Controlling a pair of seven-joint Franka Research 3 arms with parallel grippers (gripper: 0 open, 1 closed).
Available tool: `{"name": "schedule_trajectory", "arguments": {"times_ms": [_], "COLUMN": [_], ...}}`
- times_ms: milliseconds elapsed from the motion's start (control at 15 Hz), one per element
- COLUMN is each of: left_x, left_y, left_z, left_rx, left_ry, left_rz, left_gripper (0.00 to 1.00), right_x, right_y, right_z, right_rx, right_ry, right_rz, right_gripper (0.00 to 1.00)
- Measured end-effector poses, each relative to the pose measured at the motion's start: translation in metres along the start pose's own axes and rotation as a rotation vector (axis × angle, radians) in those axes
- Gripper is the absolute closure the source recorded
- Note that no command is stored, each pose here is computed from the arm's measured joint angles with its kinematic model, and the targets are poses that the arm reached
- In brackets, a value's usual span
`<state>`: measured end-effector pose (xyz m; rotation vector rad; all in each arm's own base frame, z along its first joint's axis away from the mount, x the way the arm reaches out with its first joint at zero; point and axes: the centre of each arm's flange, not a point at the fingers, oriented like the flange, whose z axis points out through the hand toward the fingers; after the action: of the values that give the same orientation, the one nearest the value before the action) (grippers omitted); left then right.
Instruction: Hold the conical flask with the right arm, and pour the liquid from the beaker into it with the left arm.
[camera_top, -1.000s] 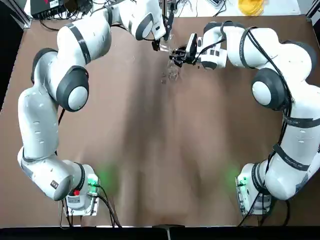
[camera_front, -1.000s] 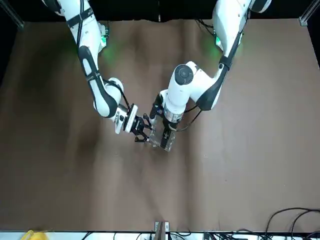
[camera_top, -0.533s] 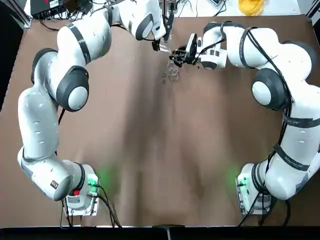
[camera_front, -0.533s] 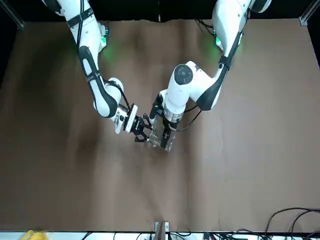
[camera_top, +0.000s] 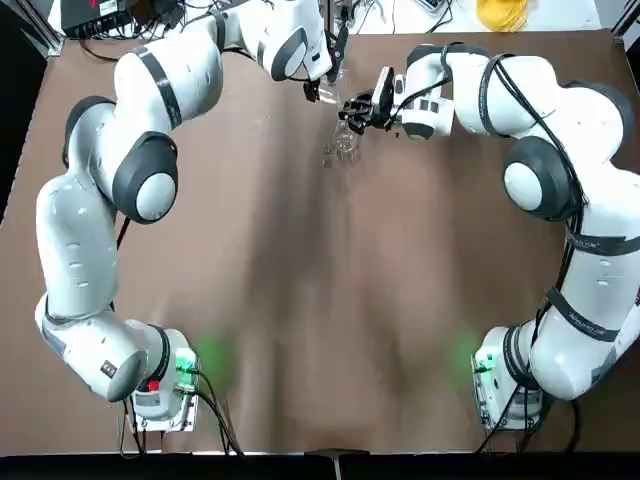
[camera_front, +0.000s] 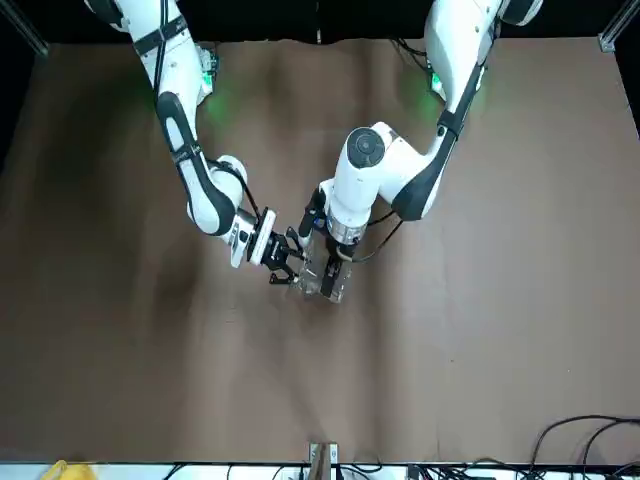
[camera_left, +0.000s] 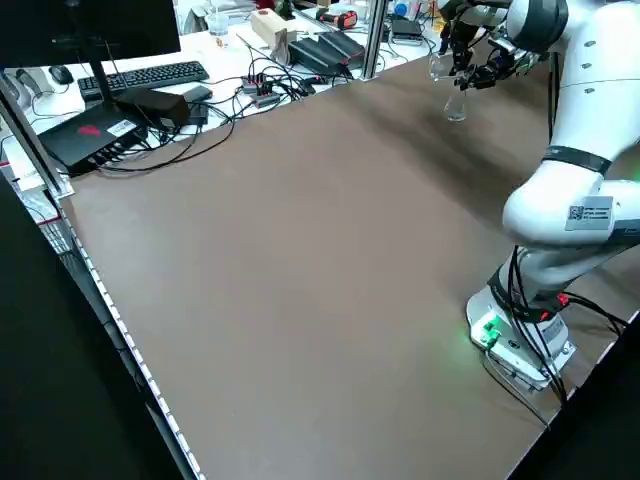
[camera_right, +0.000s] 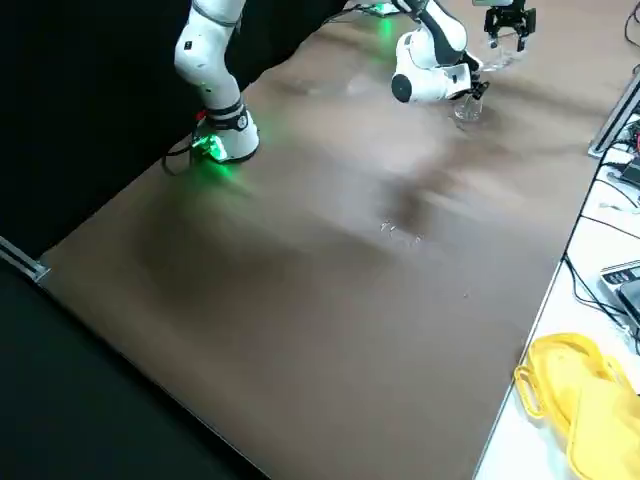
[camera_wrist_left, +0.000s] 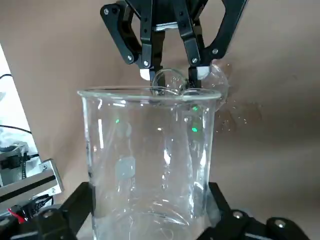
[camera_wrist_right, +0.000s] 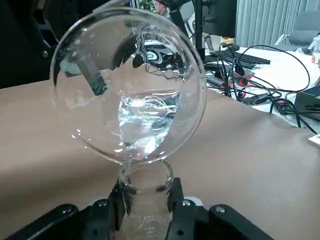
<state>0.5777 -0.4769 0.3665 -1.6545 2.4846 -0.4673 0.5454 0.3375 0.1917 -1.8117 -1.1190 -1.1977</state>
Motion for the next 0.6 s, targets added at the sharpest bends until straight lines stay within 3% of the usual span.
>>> {"name": "schedule_trajectory", "arguments": {"times_ms": [600], "left_x": [-0.0004], "left_y": [-0.0005], "left_z": [-0.0011], "left_rx": [0.000], "left_ry": [0.003], "left_rz": [-0.018], "left_gripper": [0.04], "right_x": [0.0003], "right_y": [0.0003], "right_z": [0.0000], "right_rx": [-0.001], "right_ry": [0.000], "right_rz": [0.000], "right_gripper": [0.61]}}
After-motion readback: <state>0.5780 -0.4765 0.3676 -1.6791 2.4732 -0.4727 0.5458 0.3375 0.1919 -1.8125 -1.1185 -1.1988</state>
